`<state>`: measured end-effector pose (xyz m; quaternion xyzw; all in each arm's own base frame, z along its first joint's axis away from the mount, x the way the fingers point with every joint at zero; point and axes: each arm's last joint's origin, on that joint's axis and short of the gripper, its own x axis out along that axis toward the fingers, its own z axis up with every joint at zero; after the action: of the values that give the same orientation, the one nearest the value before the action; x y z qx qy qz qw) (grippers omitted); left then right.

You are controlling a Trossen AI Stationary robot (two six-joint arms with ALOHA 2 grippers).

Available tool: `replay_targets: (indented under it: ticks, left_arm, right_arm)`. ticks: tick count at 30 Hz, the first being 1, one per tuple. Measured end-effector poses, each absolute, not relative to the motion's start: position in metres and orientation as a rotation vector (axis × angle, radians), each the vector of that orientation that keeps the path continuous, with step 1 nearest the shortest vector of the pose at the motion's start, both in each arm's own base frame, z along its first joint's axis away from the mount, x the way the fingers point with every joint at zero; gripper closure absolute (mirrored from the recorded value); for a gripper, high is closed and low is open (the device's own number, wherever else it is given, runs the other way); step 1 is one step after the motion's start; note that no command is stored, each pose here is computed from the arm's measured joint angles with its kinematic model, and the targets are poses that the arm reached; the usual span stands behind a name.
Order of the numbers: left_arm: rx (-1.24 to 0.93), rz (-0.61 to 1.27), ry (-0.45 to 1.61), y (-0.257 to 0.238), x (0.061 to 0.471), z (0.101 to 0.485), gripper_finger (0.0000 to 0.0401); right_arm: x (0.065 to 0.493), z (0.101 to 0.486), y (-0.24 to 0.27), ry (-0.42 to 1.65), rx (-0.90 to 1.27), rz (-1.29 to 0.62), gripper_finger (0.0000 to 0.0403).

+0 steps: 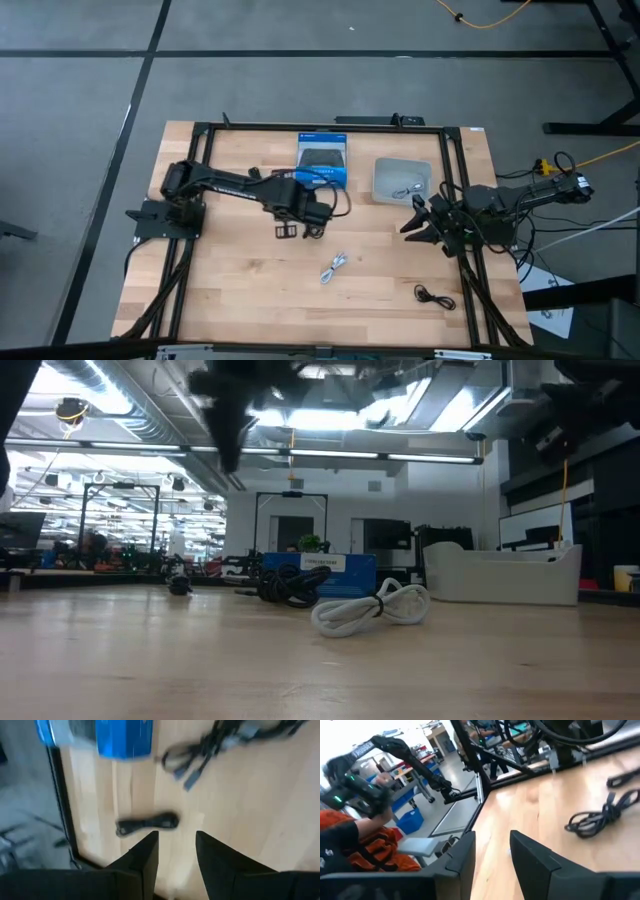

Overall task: Pick and place USB-C Cables
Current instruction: Put the top black charger cable into the gray bin

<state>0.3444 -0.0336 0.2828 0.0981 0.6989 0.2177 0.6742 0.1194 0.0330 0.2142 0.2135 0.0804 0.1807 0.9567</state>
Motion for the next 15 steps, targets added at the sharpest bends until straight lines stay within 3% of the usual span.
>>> replay_targets:
  ticks: [7, 15]
  left_arm:
    - [0.124, 0.553, 1.673, -0.021, 0.298, 0.244, 0.0278]
    - [-0.037, 0.525, 1.381, -0.011, 0.25, 0.236, 0.0278]
  right_arm:
    - [0.119, 0.214, 0.033, 0.179, 0.509, 0.362, 0.0277]
    - [0.119, 0.214, 0.033, 0.181, 0.508, 0.355, 0.0277]
